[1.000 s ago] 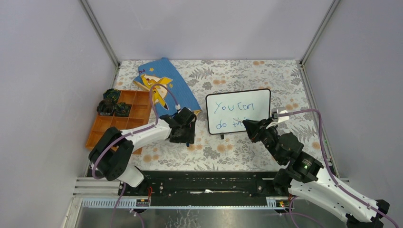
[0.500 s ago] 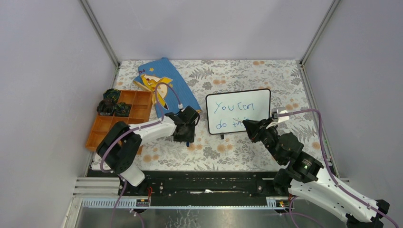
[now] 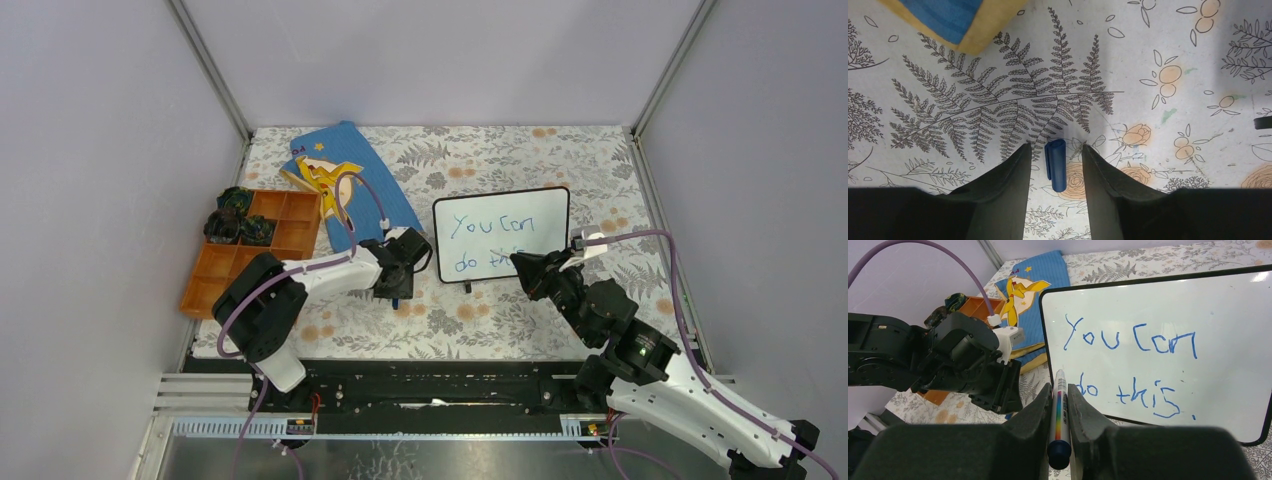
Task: Write a sentence on the whiteboard
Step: Close the whiteboard marker at the center of the board.
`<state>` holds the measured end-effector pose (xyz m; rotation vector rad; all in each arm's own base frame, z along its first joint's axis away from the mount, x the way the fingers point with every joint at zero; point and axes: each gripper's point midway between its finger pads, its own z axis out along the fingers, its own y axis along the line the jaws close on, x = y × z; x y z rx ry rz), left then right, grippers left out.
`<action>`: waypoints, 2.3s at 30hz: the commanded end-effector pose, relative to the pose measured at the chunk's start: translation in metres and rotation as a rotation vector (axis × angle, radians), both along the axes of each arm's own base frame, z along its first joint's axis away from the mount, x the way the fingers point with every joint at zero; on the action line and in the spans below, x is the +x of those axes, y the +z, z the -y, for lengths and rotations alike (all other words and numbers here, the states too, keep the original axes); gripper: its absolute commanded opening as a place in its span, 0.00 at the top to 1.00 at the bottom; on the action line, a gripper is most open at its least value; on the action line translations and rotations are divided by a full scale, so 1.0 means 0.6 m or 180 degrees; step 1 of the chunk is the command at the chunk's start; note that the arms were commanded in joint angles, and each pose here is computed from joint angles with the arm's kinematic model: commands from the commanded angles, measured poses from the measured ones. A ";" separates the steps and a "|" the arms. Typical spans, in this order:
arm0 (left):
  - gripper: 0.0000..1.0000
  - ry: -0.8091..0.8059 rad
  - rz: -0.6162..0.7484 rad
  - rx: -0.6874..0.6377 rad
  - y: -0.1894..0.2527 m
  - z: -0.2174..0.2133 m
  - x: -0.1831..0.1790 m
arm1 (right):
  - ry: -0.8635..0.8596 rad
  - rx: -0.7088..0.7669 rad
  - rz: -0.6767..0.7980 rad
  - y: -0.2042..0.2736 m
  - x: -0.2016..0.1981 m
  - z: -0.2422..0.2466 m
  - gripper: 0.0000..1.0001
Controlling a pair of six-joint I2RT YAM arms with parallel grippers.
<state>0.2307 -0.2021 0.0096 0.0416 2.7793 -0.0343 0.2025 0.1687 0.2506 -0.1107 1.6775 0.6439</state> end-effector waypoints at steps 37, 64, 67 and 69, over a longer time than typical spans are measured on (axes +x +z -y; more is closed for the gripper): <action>0.61 0.0175 -0.0128 0.0178 -0.042 -0.027 -0.045 | -0.0025 0.0175 0.0134 0.034 -0.004 0.007 1.00; 0.58 0.0208 -0.0123 0.0304 -0.031 -0.046 -0.064 | -0.0043 0.0176 0.0147 0.032 -0.004 0.010 1.00; 0.59 0.0192 -0.0118 0.0345 -0.032 -0.047 -0.064 | -0.0040 0.0183 0.0144 0.032 -0.005 0.010 1.00; 0.60 0.0181 -0.0127 0.0351 -0.033 -0.045 -0.065 | -0.0043 0.0186 0.0145 0.032 -0.005 0.011 1.00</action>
